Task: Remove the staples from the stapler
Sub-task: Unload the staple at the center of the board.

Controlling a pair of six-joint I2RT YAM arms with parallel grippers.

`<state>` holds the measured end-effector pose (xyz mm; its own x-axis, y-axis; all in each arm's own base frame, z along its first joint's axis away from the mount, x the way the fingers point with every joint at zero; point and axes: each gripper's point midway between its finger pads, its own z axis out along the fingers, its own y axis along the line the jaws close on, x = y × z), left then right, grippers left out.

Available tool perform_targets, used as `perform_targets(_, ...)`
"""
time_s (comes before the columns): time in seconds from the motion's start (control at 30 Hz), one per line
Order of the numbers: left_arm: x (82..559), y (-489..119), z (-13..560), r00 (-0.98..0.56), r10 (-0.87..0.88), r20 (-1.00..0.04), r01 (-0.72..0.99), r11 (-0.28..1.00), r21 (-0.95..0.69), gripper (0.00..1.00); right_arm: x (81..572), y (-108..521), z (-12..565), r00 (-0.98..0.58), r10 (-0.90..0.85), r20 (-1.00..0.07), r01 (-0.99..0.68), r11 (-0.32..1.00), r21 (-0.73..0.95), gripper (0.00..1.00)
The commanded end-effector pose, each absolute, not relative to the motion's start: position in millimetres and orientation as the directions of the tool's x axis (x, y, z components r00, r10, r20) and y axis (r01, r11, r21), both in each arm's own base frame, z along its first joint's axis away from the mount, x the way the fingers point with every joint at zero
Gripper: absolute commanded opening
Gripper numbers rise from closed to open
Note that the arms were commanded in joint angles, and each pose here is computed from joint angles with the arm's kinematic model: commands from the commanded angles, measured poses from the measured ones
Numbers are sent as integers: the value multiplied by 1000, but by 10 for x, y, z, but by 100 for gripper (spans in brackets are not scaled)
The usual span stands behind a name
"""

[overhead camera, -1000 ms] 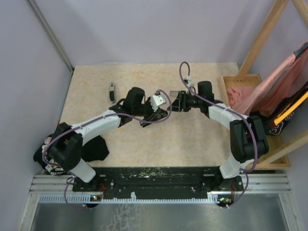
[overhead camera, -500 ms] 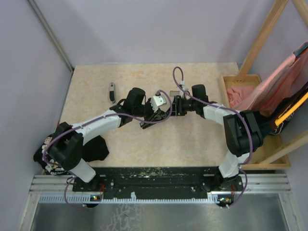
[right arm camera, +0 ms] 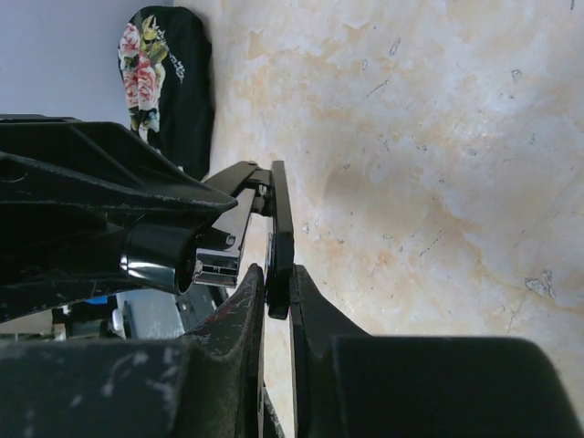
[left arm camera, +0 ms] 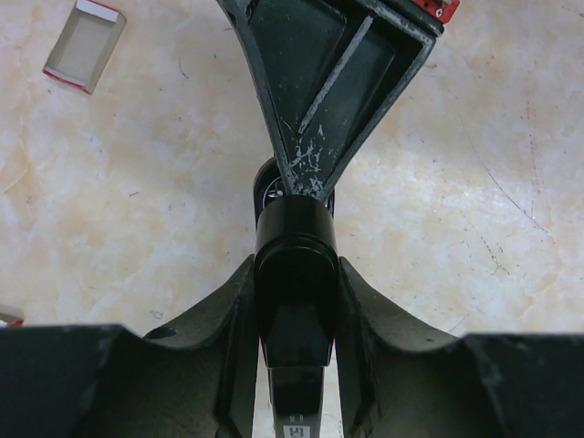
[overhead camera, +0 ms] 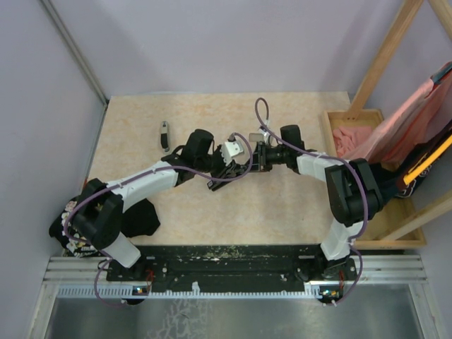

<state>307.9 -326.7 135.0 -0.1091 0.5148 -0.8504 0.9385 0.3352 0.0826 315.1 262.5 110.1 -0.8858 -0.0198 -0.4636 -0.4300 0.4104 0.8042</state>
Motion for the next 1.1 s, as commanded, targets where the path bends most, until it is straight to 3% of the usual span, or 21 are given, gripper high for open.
perform_targets(0.0,3193,-3421,1724,-35,431,-902,937,328,120,0,3182,2700,1114,-866,-38,-498,-473,381,794,4)
perform_targets(0.2,3214,-3372,1796,-35,418,-908,931,344,123,0,3213,2660,939,-876,-47,-479,-453,418,787,0)
perform_targets(1.07,3239,-3182,1719,-22,357,-934,914,386,126,0,3366,2412,405,-894,-57,-445,-388,596,703,0)
